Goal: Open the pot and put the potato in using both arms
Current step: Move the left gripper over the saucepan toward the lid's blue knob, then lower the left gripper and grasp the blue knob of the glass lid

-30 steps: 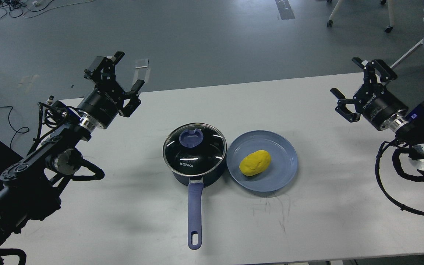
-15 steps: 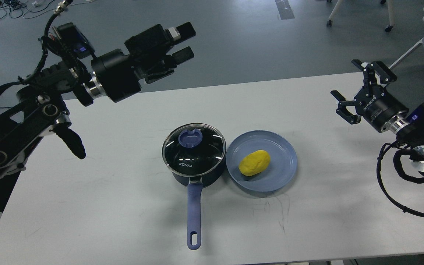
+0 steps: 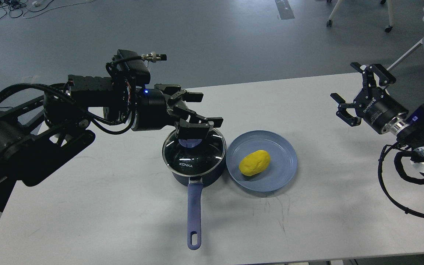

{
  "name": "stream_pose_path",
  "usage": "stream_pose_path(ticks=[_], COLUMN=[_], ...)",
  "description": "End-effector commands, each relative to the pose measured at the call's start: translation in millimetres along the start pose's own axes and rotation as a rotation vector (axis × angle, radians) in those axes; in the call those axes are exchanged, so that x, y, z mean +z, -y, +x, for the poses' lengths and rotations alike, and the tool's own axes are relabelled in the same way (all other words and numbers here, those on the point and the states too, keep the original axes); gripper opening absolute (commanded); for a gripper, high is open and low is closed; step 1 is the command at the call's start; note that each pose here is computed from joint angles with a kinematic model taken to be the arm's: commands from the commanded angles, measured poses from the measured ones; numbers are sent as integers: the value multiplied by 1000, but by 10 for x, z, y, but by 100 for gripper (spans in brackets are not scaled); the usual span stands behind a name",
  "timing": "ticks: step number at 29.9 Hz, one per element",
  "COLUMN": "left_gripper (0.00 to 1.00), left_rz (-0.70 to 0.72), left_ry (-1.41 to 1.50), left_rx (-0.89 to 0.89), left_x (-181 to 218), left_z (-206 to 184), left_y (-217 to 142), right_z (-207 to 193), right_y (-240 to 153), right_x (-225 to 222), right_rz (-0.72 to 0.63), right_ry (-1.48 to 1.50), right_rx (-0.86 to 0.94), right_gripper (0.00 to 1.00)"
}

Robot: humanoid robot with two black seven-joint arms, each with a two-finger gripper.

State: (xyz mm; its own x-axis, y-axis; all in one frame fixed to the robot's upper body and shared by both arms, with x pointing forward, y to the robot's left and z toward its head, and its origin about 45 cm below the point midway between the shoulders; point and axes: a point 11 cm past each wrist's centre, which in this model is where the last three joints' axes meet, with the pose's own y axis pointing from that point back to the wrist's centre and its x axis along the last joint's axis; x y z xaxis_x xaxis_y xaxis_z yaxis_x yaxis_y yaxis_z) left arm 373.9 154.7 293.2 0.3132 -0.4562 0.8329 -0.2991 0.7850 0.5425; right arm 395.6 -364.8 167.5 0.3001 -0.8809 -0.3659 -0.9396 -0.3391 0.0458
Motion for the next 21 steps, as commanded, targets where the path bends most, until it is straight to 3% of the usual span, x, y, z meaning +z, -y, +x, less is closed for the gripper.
stream_pose_path(ticks=[1,21], left_gripper=[98,98], left_rz=[11,72], left_ry=[-8,-112], left_rx=[-31,-117], left_x=[-61,-277], left_z=[-101,-724], left_y=[116,214], right_z=[5,59], right_y=[4,-41], right_x=[-28,-58], right_rz=[4,1], right_ry=[-4,-15], right_rx=[0,9], right_gripper=[100,100])
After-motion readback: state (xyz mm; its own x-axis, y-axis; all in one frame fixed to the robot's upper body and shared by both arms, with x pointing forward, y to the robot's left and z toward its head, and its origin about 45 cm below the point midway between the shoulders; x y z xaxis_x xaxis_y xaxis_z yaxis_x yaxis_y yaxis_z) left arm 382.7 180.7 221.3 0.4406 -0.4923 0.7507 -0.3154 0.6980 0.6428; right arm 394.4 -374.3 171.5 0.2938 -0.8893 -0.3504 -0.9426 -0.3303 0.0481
